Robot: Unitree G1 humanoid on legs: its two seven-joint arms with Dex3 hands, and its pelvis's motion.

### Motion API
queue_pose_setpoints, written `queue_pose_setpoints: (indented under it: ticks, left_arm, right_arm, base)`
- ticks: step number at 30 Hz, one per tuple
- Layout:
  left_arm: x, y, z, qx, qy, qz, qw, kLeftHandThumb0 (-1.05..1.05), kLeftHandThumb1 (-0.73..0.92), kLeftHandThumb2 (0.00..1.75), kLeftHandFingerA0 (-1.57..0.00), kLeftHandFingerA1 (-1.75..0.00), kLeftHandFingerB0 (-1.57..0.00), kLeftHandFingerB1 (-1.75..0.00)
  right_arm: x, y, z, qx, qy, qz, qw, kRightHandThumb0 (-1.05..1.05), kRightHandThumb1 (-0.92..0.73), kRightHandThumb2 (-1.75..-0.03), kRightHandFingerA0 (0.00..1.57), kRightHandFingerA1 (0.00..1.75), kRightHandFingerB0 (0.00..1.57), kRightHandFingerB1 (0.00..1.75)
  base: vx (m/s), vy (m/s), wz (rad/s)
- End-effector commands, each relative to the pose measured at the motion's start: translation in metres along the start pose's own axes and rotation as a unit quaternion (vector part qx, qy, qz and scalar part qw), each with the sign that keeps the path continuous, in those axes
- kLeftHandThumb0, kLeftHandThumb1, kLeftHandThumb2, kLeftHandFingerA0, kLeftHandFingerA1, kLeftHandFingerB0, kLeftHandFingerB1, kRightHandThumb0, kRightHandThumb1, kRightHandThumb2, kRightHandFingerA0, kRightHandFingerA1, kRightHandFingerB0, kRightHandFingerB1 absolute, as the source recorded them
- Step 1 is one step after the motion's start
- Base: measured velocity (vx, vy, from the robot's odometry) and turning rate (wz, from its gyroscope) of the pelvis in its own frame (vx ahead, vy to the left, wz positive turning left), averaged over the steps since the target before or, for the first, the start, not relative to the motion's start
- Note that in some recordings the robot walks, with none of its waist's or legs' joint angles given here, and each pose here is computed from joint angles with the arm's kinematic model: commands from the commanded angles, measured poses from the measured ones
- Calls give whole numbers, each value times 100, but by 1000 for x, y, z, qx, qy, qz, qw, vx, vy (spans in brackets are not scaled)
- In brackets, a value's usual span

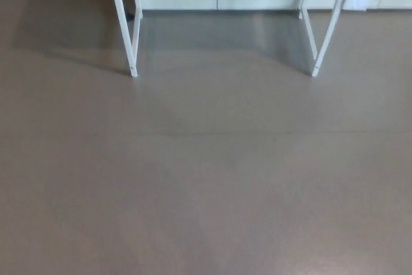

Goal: The robot walk towards a table in front and uses its left hand to pick up the pot from the base and places it on the table

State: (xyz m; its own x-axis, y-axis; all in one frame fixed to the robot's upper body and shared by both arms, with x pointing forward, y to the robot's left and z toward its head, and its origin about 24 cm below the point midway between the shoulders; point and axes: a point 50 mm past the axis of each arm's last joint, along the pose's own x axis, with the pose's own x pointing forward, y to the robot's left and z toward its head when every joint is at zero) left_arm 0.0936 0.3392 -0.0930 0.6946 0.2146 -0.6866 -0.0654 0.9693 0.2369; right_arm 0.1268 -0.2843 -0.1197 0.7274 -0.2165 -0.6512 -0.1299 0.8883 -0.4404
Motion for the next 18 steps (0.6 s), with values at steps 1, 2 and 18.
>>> queue_pose_setpoints:
  ticks: [1, 2, 18]
  left_arm:
    - [-2, 4, 0, 10, 1, 5, 1000, -25, 62, 62, -25, -35, -21, -33]
    - [-1, 4, 0, 8, 0, 5, 1000, -25, 61, 62, -26, -36, -22, -33]
    - [3, 3, 7, 16, -4, 7, 1000, -25, 62, 62, -26, -36, -22, -33]
  right_arm:
    - [-1, -5, -3, 11, 7, -9, 1000, -11, -67, -102, 29, 56, 4, 45]
    - [-1, -5, -3, 11, 6, -10, 1000, -10, -67, -102, 29, 56, 4, 45]
    - [1, -7, 1, 9, -2, -12, 1000, -10, -68, -103, 30, 57, 6, 46]
  base:
    - [170, 99, 1]
    - [165, 57, 5]
    - [158, -101, 2]
